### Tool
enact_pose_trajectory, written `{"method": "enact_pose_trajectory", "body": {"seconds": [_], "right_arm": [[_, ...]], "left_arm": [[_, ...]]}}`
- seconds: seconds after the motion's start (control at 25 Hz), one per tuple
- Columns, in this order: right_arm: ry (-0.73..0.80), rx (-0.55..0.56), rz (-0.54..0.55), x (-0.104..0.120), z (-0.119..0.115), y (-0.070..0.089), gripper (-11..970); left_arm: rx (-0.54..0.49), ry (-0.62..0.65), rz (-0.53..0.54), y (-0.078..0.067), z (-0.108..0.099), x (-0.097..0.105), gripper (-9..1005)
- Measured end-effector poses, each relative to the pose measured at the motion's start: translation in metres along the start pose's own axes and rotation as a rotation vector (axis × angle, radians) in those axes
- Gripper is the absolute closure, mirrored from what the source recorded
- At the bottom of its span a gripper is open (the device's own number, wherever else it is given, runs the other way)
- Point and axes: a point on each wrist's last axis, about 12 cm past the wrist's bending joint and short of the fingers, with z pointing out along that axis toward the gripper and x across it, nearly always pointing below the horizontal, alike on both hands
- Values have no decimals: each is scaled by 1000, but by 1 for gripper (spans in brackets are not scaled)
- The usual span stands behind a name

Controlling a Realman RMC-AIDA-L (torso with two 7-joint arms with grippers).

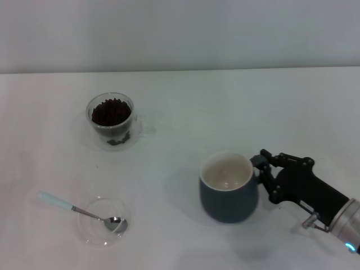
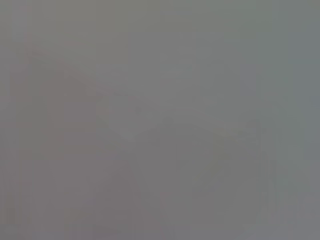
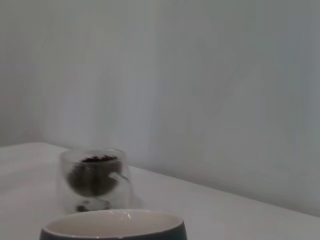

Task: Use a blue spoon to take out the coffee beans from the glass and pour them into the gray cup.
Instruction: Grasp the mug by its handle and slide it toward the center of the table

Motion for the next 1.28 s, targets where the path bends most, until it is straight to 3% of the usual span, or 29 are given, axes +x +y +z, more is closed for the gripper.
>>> {"method": "enact_pose_trajectory", "body": {"seconds": [0.28,1.0,1.28], "right_arm": [[-28,-57,5,-7,11,13,805],[45,-126,-55,-10,39,21,806],[51,-143,-71,-11,41,21,726]], "left_arm": [[1,7,-7,-1,-2,1,282],[14,12,-12,-5,-2,2,282],[15,11,-13,-6,-2,2,282]]}}
